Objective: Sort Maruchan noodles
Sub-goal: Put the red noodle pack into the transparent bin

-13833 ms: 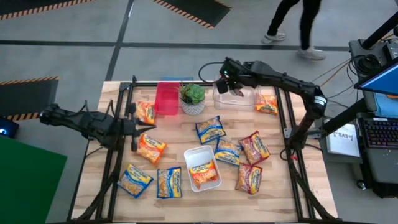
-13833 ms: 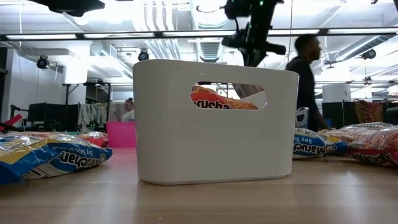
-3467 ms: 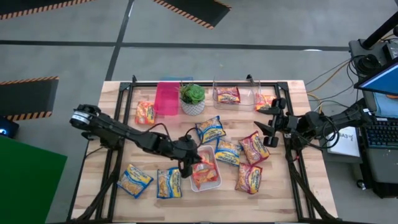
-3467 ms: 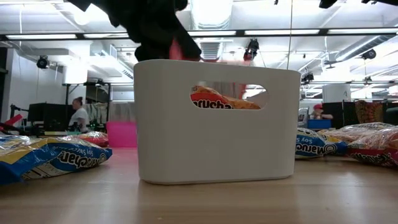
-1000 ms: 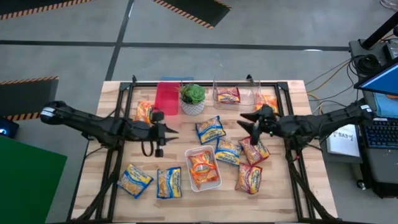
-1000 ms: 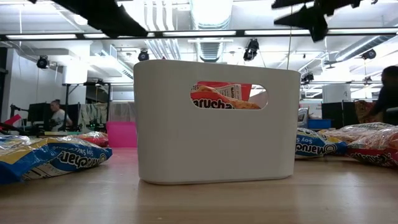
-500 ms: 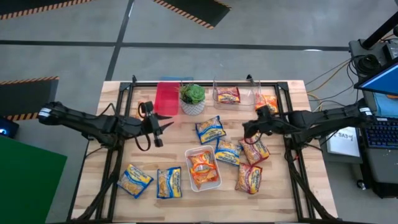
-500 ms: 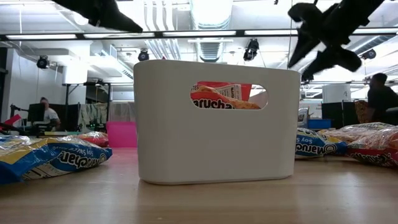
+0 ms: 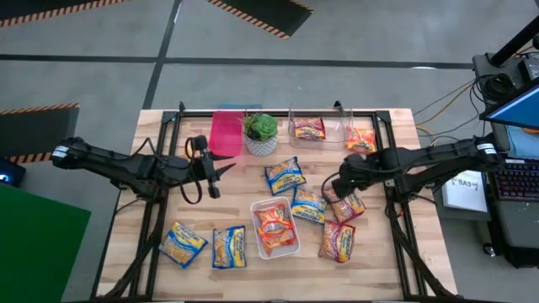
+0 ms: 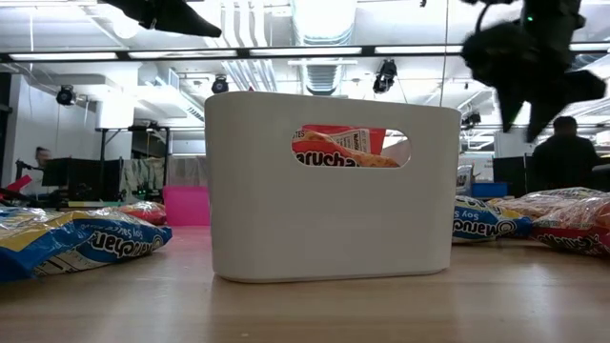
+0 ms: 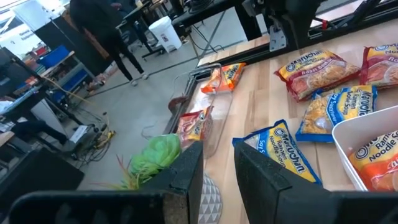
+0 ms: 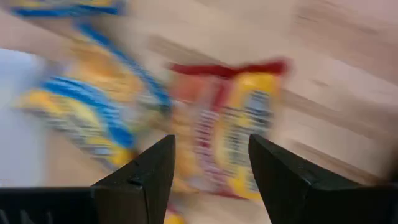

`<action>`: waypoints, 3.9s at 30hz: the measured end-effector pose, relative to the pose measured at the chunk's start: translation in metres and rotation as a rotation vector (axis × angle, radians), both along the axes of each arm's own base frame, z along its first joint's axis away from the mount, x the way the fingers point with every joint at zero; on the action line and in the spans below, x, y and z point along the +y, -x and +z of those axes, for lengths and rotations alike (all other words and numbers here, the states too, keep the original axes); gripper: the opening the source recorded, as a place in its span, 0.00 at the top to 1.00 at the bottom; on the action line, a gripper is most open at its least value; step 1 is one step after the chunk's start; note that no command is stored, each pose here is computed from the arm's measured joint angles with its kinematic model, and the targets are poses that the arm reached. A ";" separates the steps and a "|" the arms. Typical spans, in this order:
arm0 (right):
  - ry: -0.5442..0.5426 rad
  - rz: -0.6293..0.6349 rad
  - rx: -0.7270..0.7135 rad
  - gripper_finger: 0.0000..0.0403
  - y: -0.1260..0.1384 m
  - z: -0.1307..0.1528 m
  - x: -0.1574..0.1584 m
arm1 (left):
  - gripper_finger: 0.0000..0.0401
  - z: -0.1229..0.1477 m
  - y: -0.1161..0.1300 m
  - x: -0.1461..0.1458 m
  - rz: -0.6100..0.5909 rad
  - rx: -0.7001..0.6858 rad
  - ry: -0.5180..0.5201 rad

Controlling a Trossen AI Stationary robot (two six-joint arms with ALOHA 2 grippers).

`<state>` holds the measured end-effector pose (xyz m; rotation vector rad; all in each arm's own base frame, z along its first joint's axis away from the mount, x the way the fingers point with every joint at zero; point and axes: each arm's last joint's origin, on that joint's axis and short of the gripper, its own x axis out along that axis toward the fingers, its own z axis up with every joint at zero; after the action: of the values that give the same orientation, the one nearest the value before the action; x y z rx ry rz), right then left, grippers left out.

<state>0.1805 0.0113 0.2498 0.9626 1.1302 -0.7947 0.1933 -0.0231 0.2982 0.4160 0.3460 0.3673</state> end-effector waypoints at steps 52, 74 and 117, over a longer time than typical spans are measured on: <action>-0.026 0.352 -0.149 0.96 0.004 -0.085 -0.014 | 0.82 -0.013 -0.009 -0.002 0.012 0.041 0.036; 0.249 0.160 -0.508 0.97 -0.039 0.048 -0.031 | 0.82 -0.006 -0.010 -0.002 0.017 -0.010 0.034; -0.037 -0.245 0.331 0.97 -0.060 0.036 -0.296 | 0.82 0.002 0.013 0.007 0.194 -0.046 0.010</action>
<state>0.2408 -0.2845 0.2854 1.0376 1.3292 -1.1671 0.1805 -0.0164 0.3000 0.3649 0.3438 0.5630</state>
